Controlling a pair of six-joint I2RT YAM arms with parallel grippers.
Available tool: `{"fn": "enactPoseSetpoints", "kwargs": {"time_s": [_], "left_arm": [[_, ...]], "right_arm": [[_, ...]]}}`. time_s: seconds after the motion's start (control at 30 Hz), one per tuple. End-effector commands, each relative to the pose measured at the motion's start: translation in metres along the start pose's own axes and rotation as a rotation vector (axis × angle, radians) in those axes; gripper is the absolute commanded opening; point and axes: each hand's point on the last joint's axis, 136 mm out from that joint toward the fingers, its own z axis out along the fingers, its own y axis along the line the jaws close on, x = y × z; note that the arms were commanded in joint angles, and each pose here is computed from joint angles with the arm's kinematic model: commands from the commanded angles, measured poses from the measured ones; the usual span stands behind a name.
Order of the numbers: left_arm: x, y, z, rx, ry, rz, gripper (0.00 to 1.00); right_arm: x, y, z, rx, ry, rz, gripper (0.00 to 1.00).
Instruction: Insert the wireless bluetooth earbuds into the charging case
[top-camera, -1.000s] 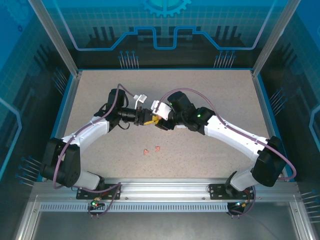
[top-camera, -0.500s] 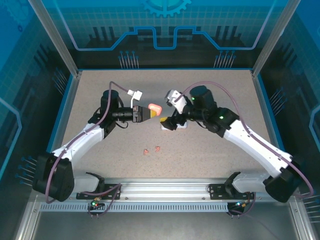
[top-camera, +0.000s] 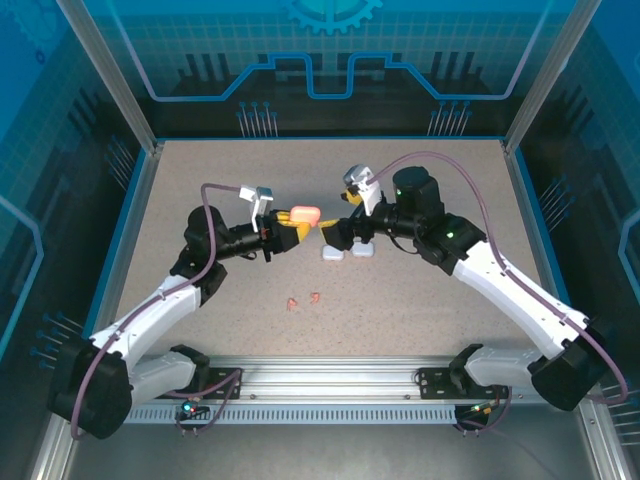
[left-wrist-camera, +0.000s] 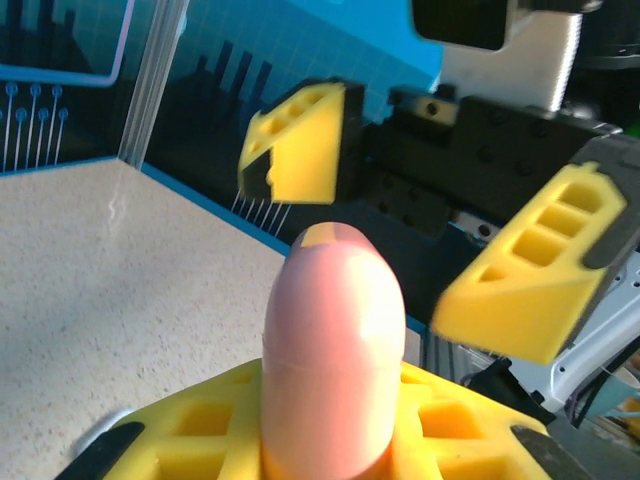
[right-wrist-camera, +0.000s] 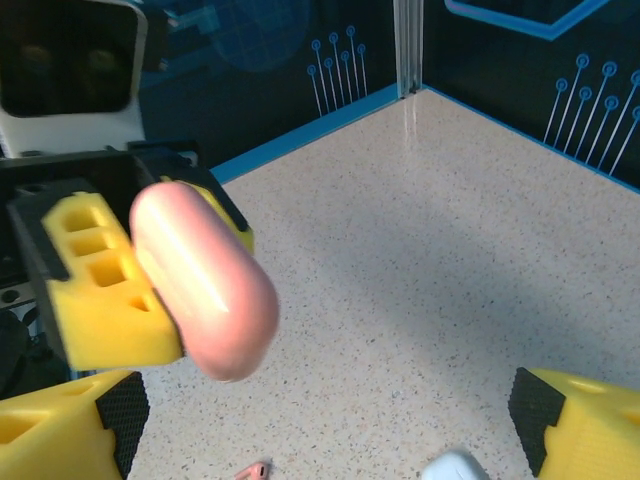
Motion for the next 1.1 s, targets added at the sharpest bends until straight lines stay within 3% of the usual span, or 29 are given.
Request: {"fn": "enactPoseSetpoints", "kwargs": {"time_s": [0.0,1.07], "left_arm": [[-0.017,-0.011,-0.002,0.014,-0.068,0.131,0.19],[-0.01,-0.012,-0.002,0.008,-0.033,0.133,0.18]], "right_arm": [[-0.027,0.011,0.0,-0.04,-0.061,-0.003,0.96],[-0.038,-0.007,0.011,0.042,-0.023,0.0,0.91]]}}
